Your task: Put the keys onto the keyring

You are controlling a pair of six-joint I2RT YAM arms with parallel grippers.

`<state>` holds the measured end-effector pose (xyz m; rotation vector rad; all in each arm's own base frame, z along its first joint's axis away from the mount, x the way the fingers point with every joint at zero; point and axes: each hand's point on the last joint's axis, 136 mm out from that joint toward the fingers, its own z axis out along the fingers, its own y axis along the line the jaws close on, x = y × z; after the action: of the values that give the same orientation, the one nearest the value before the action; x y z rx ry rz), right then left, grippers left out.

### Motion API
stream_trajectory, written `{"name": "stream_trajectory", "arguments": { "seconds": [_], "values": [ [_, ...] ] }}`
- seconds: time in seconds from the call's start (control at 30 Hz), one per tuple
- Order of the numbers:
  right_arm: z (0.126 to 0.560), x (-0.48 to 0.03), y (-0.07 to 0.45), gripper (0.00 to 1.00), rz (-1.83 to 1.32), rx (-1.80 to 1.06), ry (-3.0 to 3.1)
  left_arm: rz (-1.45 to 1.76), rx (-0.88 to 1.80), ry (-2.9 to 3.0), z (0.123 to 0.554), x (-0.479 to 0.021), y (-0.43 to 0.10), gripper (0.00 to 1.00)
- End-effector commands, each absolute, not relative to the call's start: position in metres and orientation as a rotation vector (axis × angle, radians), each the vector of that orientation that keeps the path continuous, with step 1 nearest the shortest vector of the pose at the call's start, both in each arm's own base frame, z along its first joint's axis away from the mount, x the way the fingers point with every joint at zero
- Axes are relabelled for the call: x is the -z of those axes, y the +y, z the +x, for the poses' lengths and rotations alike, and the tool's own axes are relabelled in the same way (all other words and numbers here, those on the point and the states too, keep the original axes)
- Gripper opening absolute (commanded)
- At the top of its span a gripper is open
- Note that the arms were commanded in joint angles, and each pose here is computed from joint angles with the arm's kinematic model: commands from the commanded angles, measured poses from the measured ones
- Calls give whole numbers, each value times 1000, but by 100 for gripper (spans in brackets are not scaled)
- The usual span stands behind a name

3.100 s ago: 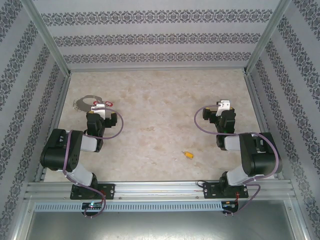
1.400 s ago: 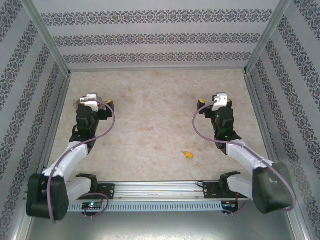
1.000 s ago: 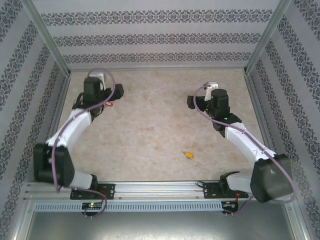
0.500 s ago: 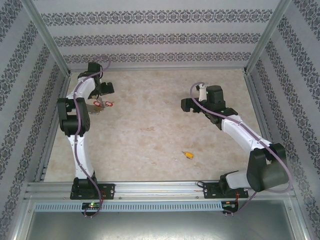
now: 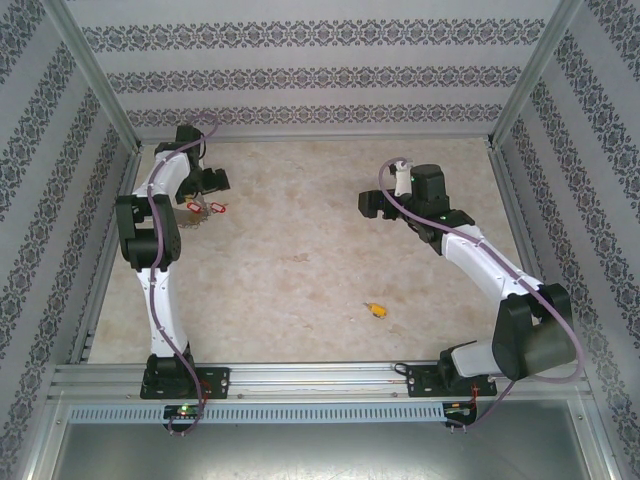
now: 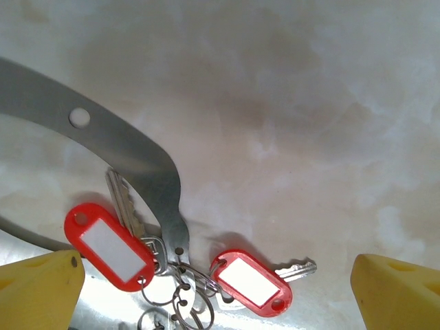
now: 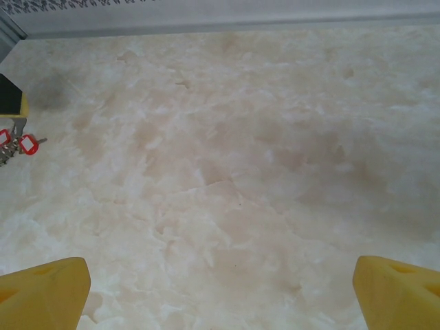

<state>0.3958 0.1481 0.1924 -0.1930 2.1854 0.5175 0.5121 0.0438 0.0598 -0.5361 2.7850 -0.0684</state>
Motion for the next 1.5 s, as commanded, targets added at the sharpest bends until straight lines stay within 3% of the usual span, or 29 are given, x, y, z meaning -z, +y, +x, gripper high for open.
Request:
{"name": "stream_trajectory", "arguments": {
  "seconds": [0.0, 0.13, 0.3, 0.6, 0.97, 1.3, 1.47],
  "values": [
    [394, -214, 156, 98, -213, -555, 2135, -551, 104, 2783, 504, -80, 35, 100],
    [391, -218, 156, 98, -214, -562, 2120, -541, 49, 2796, 494, -84, 37, 98],
    [389, -223, 156, 98, -217, -572, 2104, -561, 44, 2743, 486, -107, 34, 81],
    [383, -230, 159, 98, -220, -615, 2084, -909, 150, 2552, 459, -80, 27, 77],
    [376, -238, 155, 98, -213, -620, 2061, -996, 56, 2501, 472, -69, 43, 60],
    [376, -238, 150, 98, -198, -618, 2059, -952, -63, 2522, 478, -75, 73, 63],
    [378, -236, 150, 98, -197, -624, 2065, -959, 8, 2527, 476, -75, 58, 64]
  ]
}}
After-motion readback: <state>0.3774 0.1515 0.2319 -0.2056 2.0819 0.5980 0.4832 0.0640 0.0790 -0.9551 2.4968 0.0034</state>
